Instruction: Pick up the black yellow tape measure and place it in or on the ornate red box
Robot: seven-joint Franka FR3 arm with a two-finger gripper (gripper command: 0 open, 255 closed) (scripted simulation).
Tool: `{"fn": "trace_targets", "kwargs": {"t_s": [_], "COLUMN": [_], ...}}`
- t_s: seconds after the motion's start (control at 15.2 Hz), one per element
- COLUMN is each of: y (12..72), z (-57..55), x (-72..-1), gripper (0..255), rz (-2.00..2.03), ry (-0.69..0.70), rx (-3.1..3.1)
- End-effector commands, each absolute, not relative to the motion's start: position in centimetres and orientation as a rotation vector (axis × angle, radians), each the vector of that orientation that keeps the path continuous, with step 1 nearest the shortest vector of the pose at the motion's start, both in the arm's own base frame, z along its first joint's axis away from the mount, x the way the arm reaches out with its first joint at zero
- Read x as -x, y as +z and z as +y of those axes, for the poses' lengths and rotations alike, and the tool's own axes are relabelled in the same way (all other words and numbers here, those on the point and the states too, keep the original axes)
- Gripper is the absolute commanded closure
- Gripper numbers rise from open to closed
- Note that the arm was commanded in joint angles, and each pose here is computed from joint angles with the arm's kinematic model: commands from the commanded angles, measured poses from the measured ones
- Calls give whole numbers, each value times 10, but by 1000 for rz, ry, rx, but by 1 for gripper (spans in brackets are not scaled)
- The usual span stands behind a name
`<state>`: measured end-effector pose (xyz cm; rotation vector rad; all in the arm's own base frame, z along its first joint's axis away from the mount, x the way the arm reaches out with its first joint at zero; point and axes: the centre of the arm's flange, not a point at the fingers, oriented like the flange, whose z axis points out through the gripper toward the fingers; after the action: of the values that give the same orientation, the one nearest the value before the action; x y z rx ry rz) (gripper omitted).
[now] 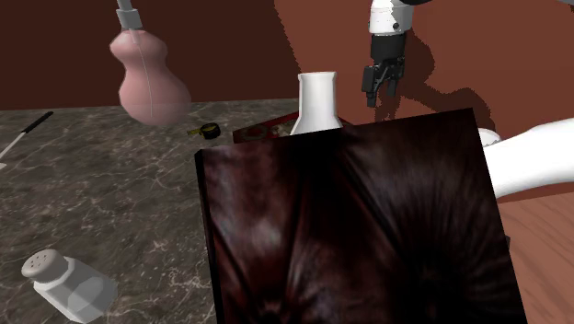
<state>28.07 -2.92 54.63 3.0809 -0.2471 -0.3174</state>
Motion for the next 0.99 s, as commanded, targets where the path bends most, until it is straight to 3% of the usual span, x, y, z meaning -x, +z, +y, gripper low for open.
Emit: {"fn": "trace_targets", "kwargs": {"t_s": [0.0, 0.92], "y": [546, 538], "z": [-29, 119], "x": [-281, -392], "gripper": [0, 0], "rz": [-247, -272], "ry": [-317, -287], "rx": [-3081, -3065]}}
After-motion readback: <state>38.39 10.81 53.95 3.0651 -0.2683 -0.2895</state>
